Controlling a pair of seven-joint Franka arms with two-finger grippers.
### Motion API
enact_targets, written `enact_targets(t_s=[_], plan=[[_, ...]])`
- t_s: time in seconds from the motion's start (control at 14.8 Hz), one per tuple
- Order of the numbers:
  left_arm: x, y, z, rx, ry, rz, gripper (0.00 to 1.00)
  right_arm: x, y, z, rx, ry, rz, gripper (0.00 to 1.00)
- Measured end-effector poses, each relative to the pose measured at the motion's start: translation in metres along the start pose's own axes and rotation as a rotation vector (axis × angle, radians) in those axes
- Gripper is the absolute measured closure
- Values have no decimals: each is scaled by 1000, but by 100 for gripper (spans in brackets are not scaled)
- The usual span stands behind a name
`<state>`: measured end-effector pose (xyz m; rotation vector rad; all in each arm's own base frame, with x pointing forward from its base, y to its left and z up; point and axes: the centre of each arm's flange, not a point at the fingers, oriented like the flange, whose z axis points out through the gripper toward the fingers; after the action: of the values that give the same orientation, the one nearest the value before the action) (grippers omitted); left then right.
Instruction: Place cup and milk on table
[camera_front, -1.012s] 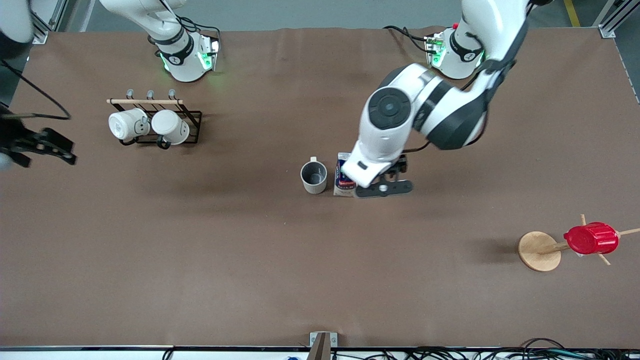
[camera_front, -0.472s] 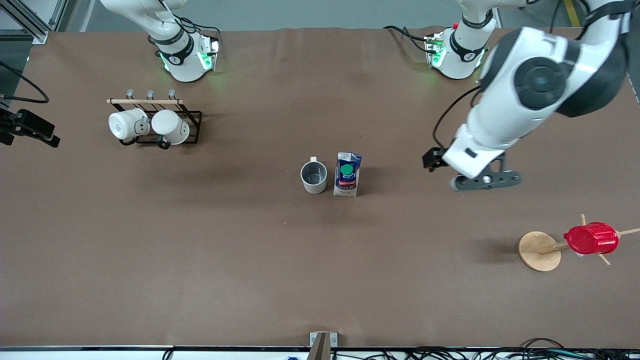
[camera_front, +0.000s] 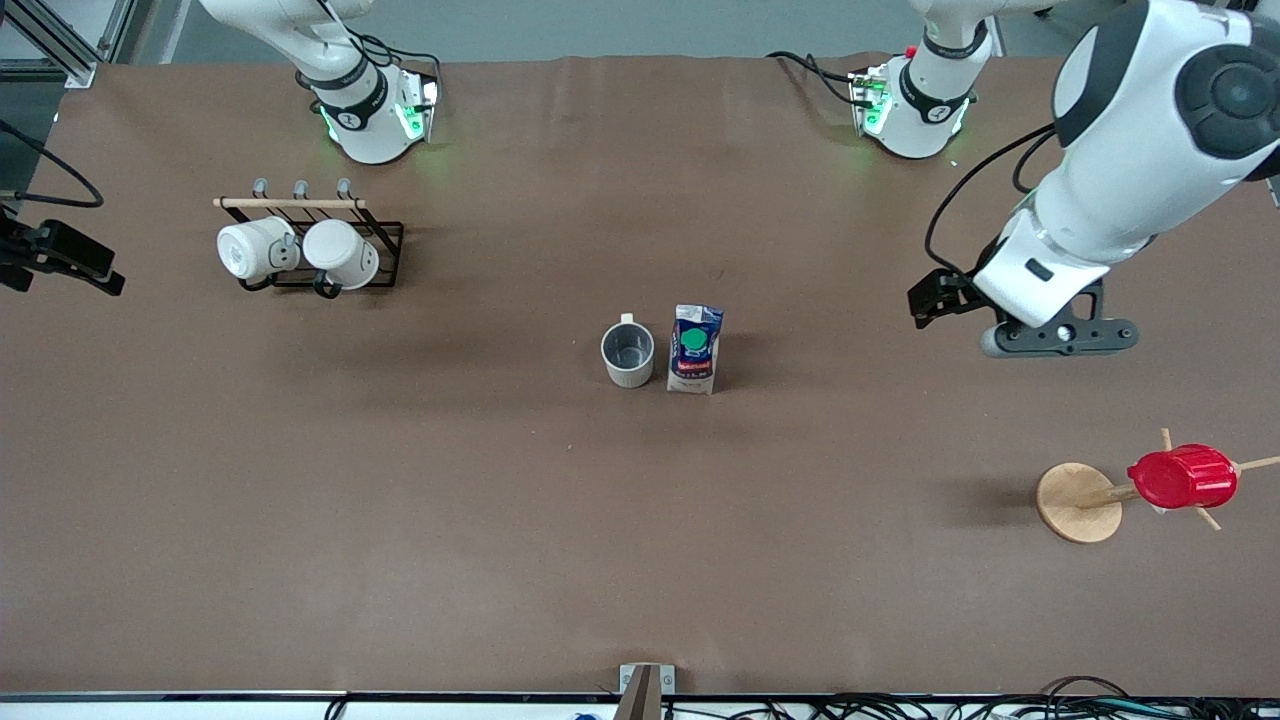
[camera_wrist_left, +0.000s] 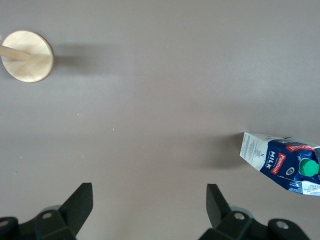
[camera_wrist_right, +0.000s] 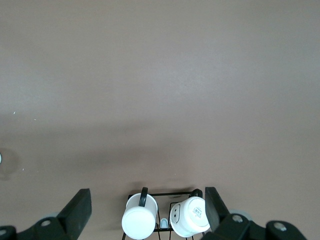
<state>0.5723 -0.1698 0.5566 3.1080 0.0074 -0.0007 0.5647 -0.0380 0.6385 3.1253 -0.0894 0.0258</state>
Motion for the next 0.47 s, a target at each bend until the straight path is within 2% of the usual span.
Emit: enact_targets(t_s=[0.47], plan=[[-12,-52,-29,29,46,54,0,-1,-1,1,0,-8,-3,0]])
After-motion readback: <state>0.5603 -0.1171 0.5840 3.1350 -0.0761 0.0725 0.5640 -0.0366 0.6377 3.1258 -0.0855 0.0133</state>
